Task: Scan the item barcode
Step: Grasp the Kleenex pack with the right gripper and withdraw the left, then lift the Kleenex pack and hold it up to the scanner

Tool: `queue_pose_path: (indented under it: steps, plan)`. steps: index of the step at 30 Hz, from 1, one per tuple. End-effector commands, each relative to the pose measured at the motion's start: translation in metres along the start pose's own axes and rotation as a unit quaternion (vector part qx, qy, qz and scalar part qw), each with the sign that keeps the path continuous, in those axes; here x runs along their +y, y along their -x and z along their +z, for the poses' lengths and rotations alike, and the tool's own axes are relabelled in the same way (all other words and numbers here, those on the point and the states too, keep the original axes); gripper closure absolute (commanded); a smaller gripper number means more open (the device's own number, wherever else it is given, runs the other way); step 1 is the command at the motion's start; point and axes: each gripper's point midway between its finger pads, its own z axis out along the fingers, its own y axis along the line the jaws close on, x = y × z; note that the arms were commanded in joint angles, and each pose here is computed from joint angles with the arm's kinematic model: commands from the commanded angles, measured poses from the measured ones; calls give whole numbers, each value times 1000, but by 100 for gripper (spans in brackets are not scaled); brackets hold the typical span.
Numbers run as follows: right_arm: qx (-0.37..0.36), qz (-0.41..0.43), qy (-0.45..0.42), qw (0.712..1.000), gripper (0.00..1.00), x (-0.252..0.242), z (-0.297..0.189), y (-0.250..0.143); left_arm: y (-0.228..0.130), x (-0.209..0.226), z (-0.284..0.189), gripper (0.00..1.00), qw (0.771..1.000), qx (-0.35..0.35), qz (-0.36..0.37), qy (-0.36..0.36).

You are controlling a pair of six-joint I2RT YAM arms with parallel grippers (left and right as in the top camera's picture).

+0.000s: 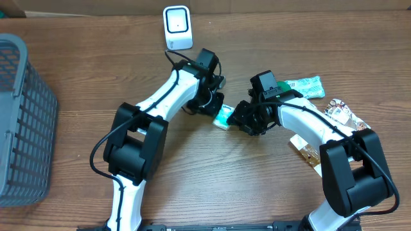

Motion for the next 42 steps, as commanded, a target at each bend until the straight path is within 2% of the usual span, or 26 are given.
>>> queue_pose_path:
  steps: [1,6,11,14,20,28,31,33,34,38,42]
  plan:
    - [-13,2,6,1000,55,9,-6,6,-17,-18,7,96,999,34,-32,-23]
    - [-16,2,2,1000,55,8,-6,7,-8,-1,-1,96,997,23,-75,-20]
    - [-39,4,-25,999,57,-2,-5,15,9,39,-35,96,992,-5,-122,-21]
    - [-44,-11,-29,999,65,-5,-2,18,13,64,-57,96,990,-21,-136,-21]
    - [-16,-59,4,998,67,0,14,11,7,109,-83,96,988,-35,-148,-18]
    - [8,-42,-9,999,68,-16,29,0,-1,154,-100,96,982,-47,-184,-15]
    - [9,-41,-6,999,78,-15,29,0,-4,168,-102,96,980,-48,-191,7]
    - [9,-42,-4,999,90,-14,29,0,-6,177,-103,96,980,-46,-194,30]
    - [12,-42,1,999,96,-12,29,-1,-8,181,-103,96,979,-45,-194,41]
    - [44,-63,62,995,96,14,21,-9,-13,198,-106,96,975,-41,-200,92]
    - [92,-144,213,962,96,76,-18,-23,-18,212,-109,96,970,-39,-206,119]
